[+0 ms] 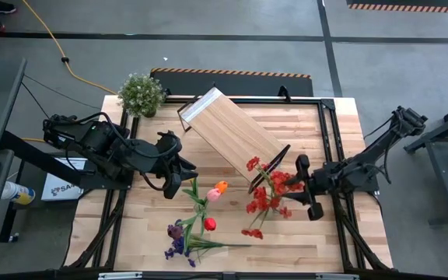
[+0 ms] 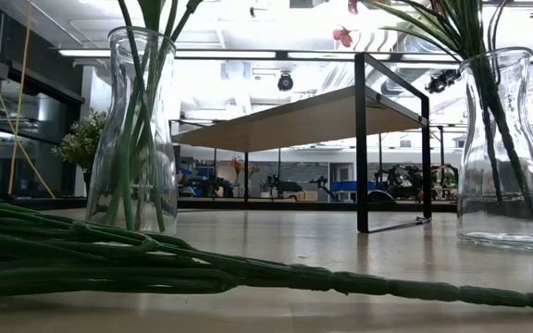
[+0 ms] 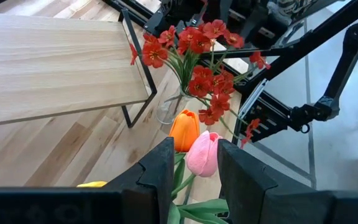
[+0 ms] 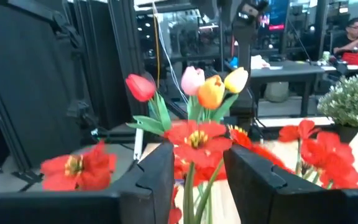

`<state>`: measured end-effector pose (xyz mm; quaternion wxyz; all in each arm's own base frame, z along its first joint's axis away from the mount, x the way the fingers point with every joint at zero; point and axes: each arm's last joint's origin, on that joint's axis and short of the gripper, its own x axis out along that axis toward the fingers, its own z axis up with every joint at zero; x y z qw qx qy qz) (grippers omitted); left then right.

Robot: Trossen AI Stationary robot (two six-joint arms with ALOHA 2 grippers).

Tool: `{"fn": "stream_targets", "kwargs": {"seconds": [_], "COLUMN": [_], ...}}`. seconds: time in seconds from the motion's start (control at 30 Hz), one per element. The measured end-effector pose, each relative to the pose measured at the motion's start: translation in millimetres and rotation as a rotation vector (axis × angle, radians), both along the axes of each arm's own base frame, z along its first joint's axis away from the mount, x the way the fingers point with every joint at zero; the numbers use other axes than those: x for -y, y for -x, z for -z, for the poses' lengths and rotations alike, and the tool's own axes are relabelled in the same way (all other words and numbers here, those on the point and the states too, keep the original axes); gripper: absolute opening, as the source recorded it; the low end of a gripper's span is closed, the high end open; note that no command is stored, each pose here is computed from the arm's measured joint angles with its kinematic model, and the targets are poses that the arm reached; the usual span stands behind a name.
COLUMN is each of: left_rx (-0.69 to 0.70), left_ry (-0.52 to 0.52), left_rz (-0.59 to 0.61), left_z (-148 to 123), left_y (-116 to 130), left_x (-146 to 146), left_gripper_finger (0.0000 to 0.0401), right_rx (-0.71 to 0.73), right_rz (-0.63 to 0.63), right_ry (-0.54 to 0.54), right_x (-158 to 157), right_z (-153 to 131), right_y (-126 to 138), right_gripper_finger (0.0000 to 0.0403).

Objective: Pick and place flowers into a vace then onto a shelf
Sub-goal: Put the orange flowers into the right transparent vase, then put the blue flowers into the right transparent vase

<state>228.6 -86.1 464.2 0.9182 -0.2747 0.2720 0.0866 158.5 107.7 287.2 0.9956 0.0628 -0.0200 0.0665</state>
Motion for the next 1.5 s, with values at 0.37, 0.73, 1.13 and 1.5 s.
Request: {"fn": "stream_targets", "kwargs": {"seconds": [0.37,0.73,1.13,1.5], "left_rx": [-0.001,-0.067,0.180,0.275], "left_ry": [0.005,0.332,0.477,0.487], "left_rz": [0.003,0.106,0.200,0.199], "left_z": [0.0,-0.9,-25.1,-19.1], "left_y": [0.0,3.7,31.0,55.0], "left_x": [0.2,15.0,78.7,143.5], "left_gripper_finger": [0.0156,0.0156,0.0156,0.0156], "right_rx": [0.208,0.294,0.297,0.380], "right_rz": [-0.057,-0.092,-0.109,-0.229], "right_ry": [-0.004,-0.029,-0.040,-0.062], "right_x": [8.5,17.5,17.7,16.0], "right_z": [-26.5,-39.1,-39.7,-50.9], "right_y": [13.7,27.0,27.8,31.5], "right_gripper_finger": [0.0130,0.0129,0.0129,0.0130]}}
